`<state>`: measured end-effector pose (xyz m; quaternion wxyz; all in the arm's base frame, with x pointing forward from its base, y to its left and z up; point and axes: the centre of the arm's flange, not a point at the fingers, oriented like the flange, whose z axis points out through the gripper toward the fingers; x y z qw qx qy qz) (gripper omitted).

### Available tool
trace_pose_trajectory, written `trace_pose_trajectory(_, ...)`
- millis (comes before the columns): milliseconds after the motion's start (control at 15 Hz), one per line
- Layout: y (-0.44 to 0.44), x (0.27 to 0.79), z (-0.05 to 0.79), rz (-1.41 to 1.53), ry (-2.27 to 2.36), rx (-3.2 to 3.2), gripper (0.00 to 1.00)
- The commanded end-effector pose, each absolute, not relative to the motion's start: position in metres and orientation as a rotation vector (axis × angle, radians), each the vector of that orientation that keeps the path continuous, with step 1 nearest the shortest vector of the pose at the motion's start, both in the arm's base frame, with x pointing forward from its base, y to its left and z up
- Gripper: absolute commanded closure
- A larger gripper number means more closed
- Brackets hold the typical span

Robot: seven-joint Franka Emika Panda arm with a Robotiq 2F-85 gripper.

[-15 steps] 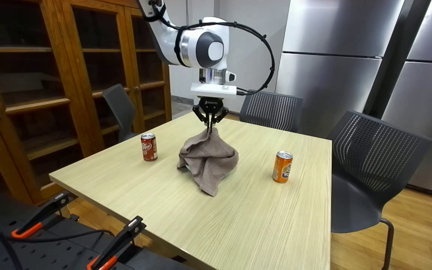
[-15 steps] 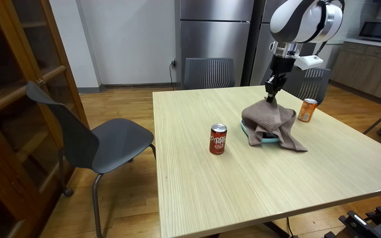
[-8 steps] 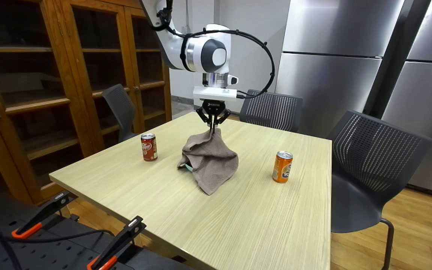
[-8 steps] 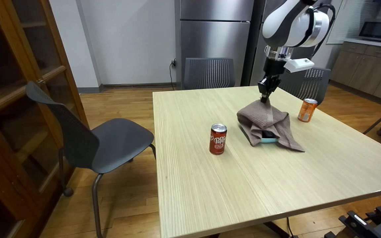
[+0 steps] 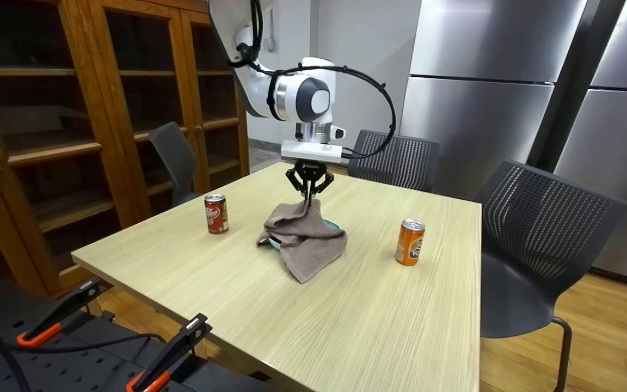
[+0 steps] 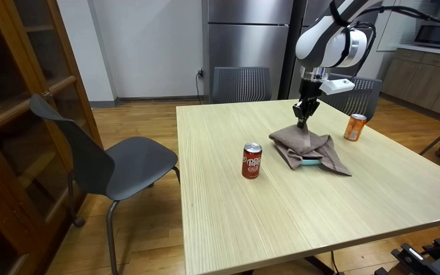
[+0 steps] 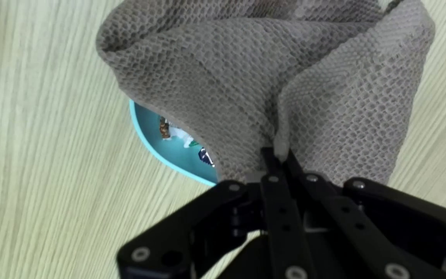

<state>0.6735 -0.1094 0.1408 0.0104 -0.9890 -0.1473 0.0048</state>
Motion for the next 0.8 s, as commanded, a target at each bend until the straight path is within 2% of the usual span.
trace_pose_trajectory(0,-0.107,0.688,0.128,0.084,-0.456,-3.1,0.99)
trace_pose_trajectory(733,-0.144,0.699,0.128,0.046,-0.273,-3.177,0.99)
